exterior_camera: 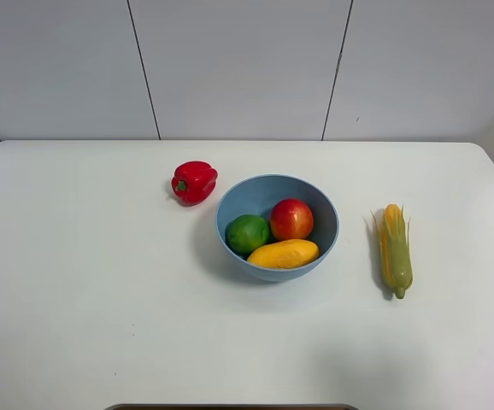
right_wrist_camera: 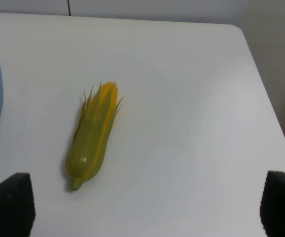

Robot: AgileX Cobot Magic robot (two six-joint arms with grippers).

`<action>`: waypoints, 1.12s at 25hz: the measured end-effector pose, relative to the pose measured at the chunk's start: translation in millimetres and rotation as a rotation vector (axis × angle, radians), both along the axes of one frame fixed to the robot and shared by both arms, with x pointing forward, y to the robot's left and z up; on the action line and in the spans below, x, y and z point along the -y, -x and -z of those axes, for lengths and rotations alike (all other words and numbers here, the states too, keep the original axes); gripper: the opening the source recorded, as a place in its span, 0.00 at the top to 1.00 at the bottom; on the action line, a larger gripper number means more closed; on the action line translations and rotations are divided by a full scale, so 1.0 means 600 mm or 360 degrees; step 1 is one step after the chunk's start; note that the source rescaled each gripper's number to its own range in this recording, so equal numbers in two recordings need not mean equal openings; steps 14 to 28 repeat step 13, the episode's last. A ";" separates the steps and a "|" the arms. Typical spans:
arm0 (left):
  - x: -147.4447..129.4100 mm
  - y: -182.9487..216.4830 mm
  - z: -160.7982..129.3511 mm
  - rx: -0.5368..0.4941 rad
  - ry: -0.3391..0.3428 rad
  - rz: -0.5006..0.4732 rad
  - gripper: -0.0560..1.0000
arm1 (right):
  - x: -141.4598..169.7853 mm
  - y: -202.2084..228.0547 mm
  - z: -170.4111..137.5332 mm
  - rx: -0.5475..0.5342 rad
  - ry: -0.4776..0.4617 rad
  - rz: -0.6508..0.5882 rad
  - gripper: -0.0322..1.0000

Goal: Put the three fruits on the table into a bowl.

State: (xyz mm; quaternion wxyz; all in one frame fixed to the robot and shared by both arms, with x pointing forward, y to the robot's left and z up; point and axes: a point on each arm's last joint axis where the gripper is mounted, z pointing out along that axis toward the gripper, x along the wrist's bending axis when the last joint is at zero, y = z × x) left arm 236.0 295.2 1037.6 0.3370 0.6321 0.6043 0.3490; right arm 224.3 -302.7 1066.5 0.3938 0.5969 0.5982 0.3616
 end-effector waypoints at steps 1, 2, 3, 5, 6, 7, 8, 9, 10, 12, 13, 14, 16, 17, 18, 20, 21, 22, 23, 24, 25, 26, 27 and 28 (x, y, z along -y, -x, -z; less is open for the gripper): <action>0.000 0.000 0.000 0.0000 0.0000 0.0000 0.02 | 0.000 0.000 0.000 0.0000 0.0000 0.0000 0.21; 0.000 0.000 0.000 0.0000 0.0000 0.0000 0.02 | 0.000 0.000 0.000 0.0000 0.0000 0.0000 0.21; 0.000 0.000 0.000 -0.0001 0.0000 0.0000 0.02 | 0.000 0.000 0.000 0.0000 0.0000 0.0000 0.21; 0.000 0.000 0.000 -0.0001 -0.0001 0.0001 0.02 | 0.000 0.000 0.000 0.0000 0.0000 0.0000 0.21; 0.000 0.000 0.000 -0.0001 -0.0003 0.0002 0.02 | 0.000 0.000 0.000 0.0000 0.0000 0.0000 0.21; 0.000 0.000 0.000 -0.0002 -0.0003 0.0002 0.02 | 0.000 0.000 0.000 0.0000 0.0000 0.0000 0.21; 0.000 0.000 0.000 -0.0002 -0.0003 0.0002 0.02 | 0.000 0.000 0.000 0.0000 0.0000 0.0000 0.21; 0.000 0.000 0.000 -0.0004 -0.0002 0.0002 0.02 | 0.000 0.000 0.000 0.0000 0.0000 0.0000 0.21; 0.000 0.000 0.001 -0.0006 -0.0002 0.0002 0.02 | 0.000 0.000 0.000 0.0000 0.0000 0.0000 0.21; 0.000 0.000 0.001 -0.0006 -0.0005 0.0002 0.02 | 0.000 0.000 0.000 0.0000 0.0000 0.0000 0.21; 0.000 0.000 0.001 -0.0006 -0.0005 0.0002 0.01 | 0.000 0.000 0.000 0.0000 0.0000 0.0000 0.21; 0.000 0.000 0.001 -0.0006 -0.0005 0.0002 0.01 | 0.000 0.000 0.000 0.0000 0.0000 0.0000 0.21; 0.000 0.000 0.001 -0.0006 -0.0005 0.0002 0.01 | 0.000 0.000 0.000 0.0000 0.0000 0.0000 0.21; 0.000 0.000 0.001 -0.0006 -0.0005 0.0002 0.01 | 0.000 0.000 0.000 0.0000 0.0000 0.0000 0.21; 0.000 0.000 0.001 -0.0006 -0.0005 0.0002 0.01 | 0.000 0.000 0.000 0.0000 0.0000 0.0000 0.21; 0.000 0.000 0.001 -0.0006 -0.0005 0.0002 0.01 | 0.000 0.000 0.000 0.0000 0.0000 0.0000 0.21; 0.000 0.000 0.001 -0.0006 -0.0005 0.0002 0.01 | 0.000 0.000 0.000 0.0000 0.0000 0.0000 0.21; 0.000 0.000 0.001 -0.0006 -0.0005 0.0002 0.01 | 0.000 0.000 0.000 0.0000 0.0000 0.0000 0.21; 0.000 0.000 0.001 -0.0006 -0.0005 0.0002 0.01 | 0.000 0.000 0.000 0.0000 0.0000 0.0000 0.21; 0.000 0.000 0.001 -0.0006 -0.0005 0.0002 0.01 | 0.000 0.000 0.000 0.0000 0.0000 0.0000 0.21; 0.000 0.000 0.001 -0.0006 -0.0005 0.0002 0.01 | 0.000 0.000 0.000 0.0000 0.0000 0.0000 0.21; 0.000 0.000 0.001 -0.0006 -0.0005 0.0002 0.01 | 0.000 0.000 0.000 0.0000 0.0000 0.0000 0.21; 0.000 0.000 0.001 -0.0006 -0.0005 0.0002 0.01 | 0.000 0.000 0.000 0.0000 0.0000 0.0000 0.21; 0.000 0.000 0.001 -0.0006 -0.0005 0.0002 0.01 | 0.000 0.000 0.000 0.0000 0.0000 0.0000 0.21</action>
